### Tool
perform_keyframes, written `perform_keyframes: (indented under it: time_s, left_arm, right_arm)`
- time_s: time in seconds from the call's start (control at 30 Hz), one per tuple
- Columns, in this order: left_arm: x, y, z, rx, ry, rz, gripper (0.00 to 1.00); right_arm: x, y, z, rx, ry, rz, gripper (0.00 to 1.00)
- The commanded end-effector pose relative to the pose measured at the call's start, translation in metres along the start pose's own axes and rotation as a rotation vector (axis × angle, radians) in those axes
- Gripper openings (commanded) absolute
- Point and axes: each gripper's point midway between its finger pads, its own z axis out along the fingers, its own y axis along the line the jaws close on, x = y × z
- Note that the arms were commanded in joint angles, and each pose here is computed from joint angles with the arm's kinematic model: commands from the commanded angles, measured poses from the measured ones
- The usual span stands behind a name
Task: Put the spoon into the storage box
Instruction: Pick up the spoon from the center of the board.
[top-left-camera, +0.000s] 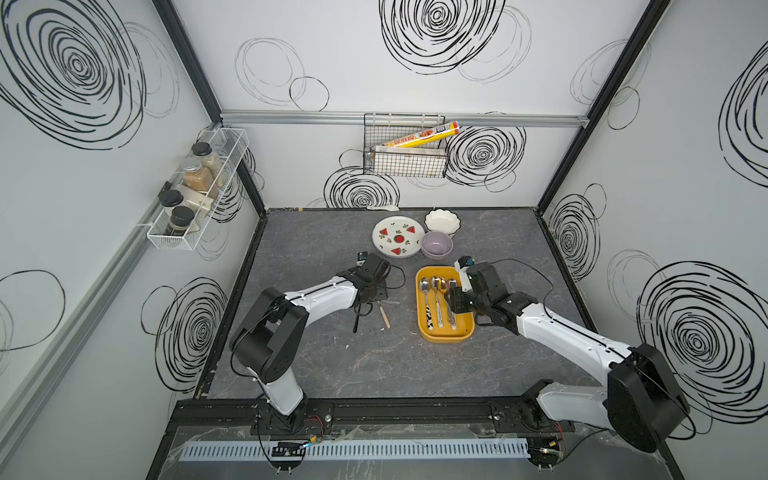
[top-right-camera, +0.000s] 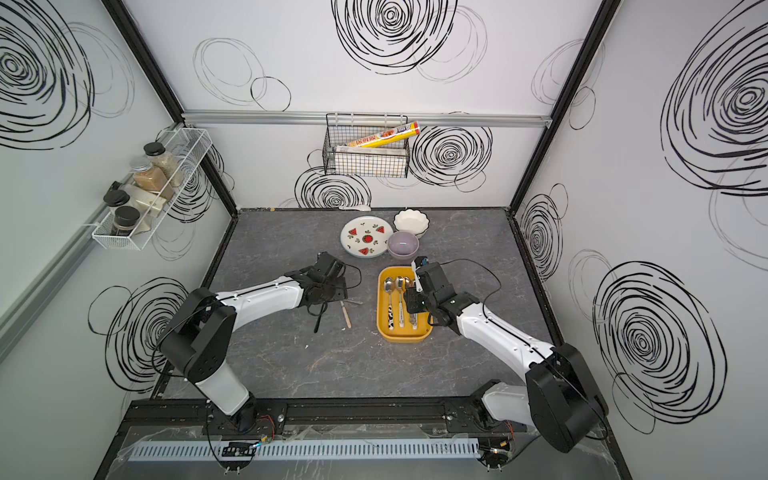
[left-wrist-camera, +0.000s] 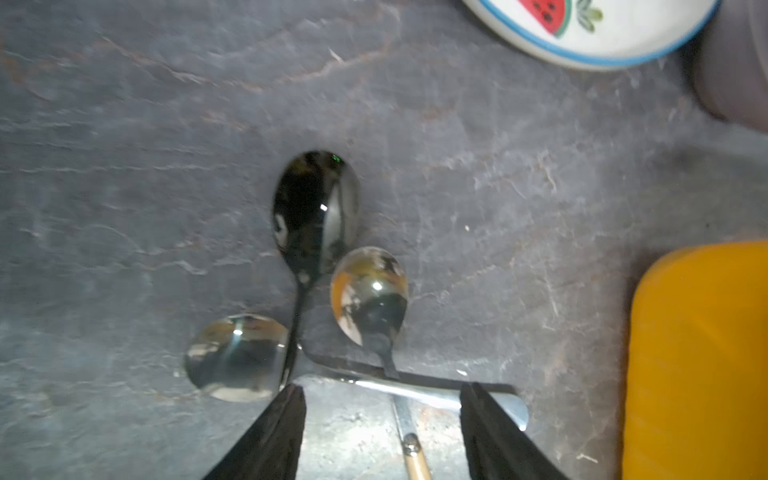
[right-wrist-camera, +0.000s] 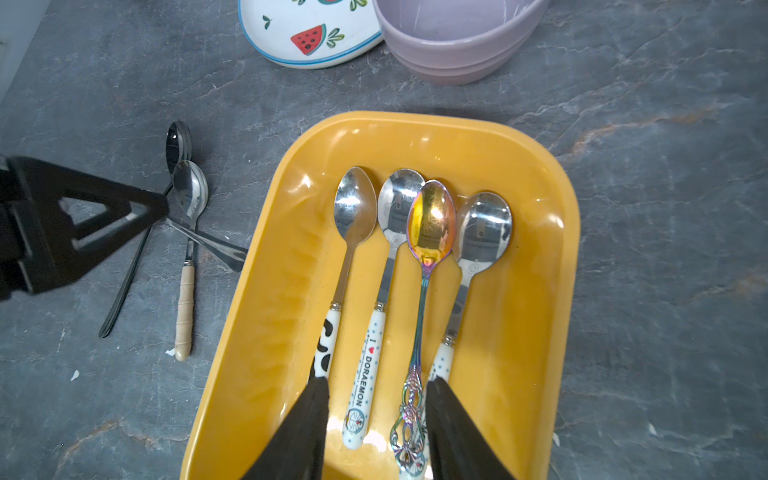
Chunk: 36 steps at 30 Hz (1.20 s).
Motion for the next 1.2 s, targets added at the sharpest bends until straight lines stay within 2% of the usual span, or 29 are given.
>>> perform_keyframes:
  time_s: [0.0, 0.23, 0.47, 0.63, 0.93, 1.1, 1.17]
  left_arm:
    - [-0.004, 0.019, -0.005, -0.039, -0.016, -0.005, 0.66]
    - [0.021, 0.04, 0.004, -0.079, 0.029, -0.008, 0.66]
    - [0.041, 0.033, 0.01, -0.034, 0.08, 0.013, 0.64]
    - [0.052, 0.02, 0.017, -0.005, 0.114, 0.053, 0.59]
    - [0.059, 0.027, 0.029, -0.142, 0.138, 0.128, 0.55]
    - [0.062, 0.031, 0.038, -0.169, 0.15, 0.127, 0.49]
    - [0.062, 0.033, 0.039, -0.173, 0.152, 0.12, 0.43]
  right_arm:
    - [0.001, 0.003, 0.002, -0.019, 0.009, 0.006, 0.43]
    - [-0.004, 0.009, 0.0, -0.046, 0.0, 0.006, 0.43]
    - [0.0, 0.01, 0.003, -0.055, 0.018, 0.006, 0.43]
    - [-0.002, 0.011, 0.004, -0.058, 0.014, 0.007, 0.43]
    - [0.0, 0.012, 0.005, -0.063, 0.021, 0.005, 0.43]
    - [0.002, 0.011, 0.006, -0.065, 0.026, 0.006, 0.43]
    - [0.003, 0.012, 0.006, -0.066, 0.029, 0.006, 0.43]
